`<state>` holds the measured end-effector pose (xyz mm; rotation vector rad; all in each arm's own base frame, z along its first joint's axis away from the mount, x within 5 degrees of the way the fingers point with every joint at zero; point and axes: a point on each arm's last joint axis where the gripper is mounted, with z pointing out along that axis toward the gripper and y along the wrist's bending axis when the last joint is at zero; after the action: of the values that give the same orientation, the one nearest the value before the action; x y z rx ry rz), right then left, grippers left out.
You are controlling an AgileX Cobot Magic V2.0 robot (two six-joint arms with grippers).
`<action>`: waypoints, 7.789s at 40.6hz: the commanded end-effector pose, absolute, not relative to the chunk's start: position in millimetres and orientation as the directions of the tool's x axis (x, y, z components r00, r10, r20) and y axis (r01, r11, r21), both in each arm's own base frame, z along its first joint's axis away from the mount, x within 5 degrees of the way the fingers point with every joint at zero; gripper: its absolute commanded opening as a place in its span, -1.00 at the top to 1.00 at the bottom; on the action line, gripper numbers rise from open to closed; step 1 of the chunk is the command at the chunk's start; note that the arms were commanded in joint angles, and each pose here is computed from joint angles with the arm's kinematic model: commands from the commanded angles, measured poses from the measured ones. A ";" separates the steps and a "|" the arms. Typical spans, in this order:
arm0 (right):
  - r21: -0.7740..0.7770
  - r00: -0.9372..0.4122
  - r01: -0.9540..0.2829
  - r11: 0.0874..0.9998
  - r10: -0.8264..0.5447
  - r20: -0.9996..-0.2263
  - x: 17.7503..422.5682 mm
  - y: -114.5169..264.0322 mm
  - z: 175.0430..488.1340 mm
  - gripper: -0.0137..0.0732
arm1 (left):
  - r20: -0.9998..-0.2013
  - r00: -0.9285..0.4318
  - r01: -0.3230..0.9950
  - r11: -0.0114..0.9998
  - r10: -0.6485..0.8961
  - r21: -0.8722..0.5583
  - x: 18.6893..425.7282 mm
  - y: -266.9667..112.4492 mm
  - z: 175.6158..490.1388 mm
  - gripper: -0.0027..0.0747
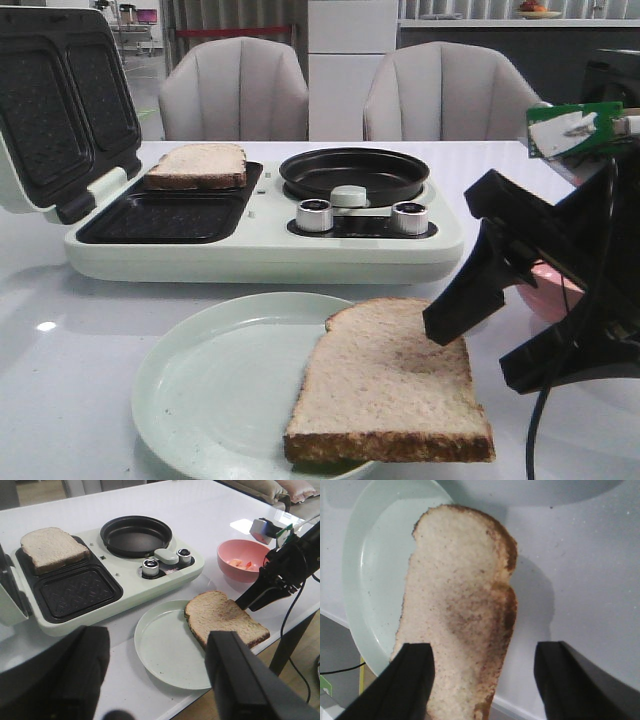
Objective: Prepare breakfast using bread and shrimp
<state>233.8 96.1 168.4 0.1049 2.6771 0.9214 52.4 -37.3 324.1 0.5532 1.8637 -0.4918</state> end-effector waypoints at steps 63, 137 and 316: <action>0.724 -0.843 -0.353 0.593 0.134 -0.520 244.2 119.5 278.6 0.45 | -0.973 -0.209 0.604 0.795 0.101 -0.047 53.9 -38.7 340.8 -0.30; 0.563 -0.759 -0.489 0.666 -0.008 -0.651 423.5 242.5 261.2 -0.37 | -0.966 -0.230 0.599 0.800 0.118 -0.045 53.7 -37.9 338.3 -0.30; -0.029 -0.288 -0.450 0.892 -0.176 -0.941 50.7 28.6 327.1 -0.33 | -0.659 -0.719 0.140 0.883 -0.220 -0.448 400.9 57.8 348.0 0.67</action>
<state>47.4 29.0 312.3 -0.5042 1.9631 0.2927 404.6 76.9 312.6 -0.1205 2.4043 -0.5852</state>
